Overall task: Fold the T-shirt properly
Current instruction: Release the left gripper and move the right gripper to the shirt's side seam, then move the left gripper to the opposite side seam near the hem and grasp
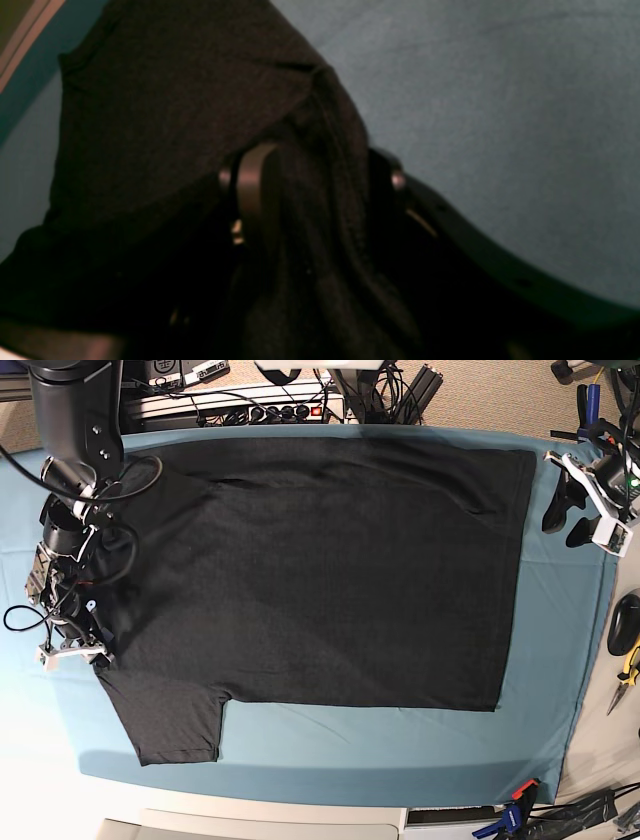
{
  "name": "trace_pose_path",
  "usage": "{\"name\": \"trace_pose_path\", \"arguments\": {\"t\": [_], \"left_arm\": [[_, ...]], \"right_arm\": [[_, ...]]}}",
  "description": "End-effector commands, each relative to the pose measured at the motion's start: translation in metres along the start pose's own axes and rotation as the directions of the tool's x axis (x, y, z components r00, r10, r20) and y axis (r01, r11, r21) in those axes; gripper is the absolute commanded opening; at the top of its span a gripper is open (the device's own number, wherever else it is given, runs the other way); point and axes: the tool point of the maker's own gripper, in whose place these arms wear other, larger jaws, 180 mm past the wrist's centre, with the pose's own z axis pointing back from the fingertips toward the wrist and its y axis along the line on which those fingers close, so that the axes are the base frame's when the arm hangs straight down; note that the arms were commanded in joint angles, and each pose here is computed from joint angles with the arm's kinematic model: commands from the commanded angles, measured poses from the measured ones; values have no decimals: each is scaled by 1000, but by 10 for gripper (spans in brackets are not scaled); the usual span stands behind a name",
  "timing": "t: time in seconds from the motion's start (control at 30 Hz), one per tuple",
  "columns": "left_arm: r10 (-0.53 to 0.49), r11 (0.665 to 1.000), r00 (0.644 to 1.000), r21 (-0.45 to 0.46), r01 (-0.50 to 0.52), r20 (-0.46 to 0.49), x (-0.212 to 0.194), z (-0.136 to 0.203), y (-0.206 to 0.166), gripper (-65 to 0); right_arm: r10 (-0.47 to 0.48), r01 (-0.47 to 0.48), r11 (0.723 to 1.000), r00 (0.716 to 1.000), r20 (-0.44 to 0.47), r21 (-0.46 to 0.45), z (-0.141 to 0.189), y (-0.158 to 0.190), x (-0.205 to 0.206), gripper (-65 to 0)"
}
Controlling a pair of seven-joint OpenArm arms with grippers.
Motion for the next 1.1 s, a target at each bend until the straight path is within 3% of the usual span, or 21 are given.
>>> {"name": "trace_pose_path", "arguments": {"t": [0.0, 0.2, 0.4, 0.57, 0.77, 0.9, 1.07], "left_arm": [[-20, 1000, 999, -3, 20, 34, 11, 3, 0, -379], [23, 999, 999, 46, -25, 36, 13, 2, 11, -379], [34, 992, 989, 116, -52, 146, 54, -18, 53, -380], [72, 995, 992, 67, -79, 100, 60, -77, 74, -380], [214, 977, 977, 12, -214, 24, 83, -157, 112, -380], [373, 928, 926, -13, -372, 59, 127, -185, 141, -398], [598, 801, 799, -8, -599, 68, 148, -215, 162, -410]], "right_arm": [[14, -15, 1000, 999, 45, 4, 3, 3, 25, -389], [22, -22, 1000, 999, 48, 10, 3, 3, 26, -650], [77, -88, 984, 994, 78, 152, 7, 28, 30, -650], [82, -92, 983, 994, 67, 158, 7, 29, 28, -650], [83, -92, 983, 994, 65, 158, 7, 29, 27, -650], [82, -92, 983, 994, 66, 158, 7, 29, 28, -650], [82, -92, 983, 994, 67, 158, 7, 29, 28, -650]]}}
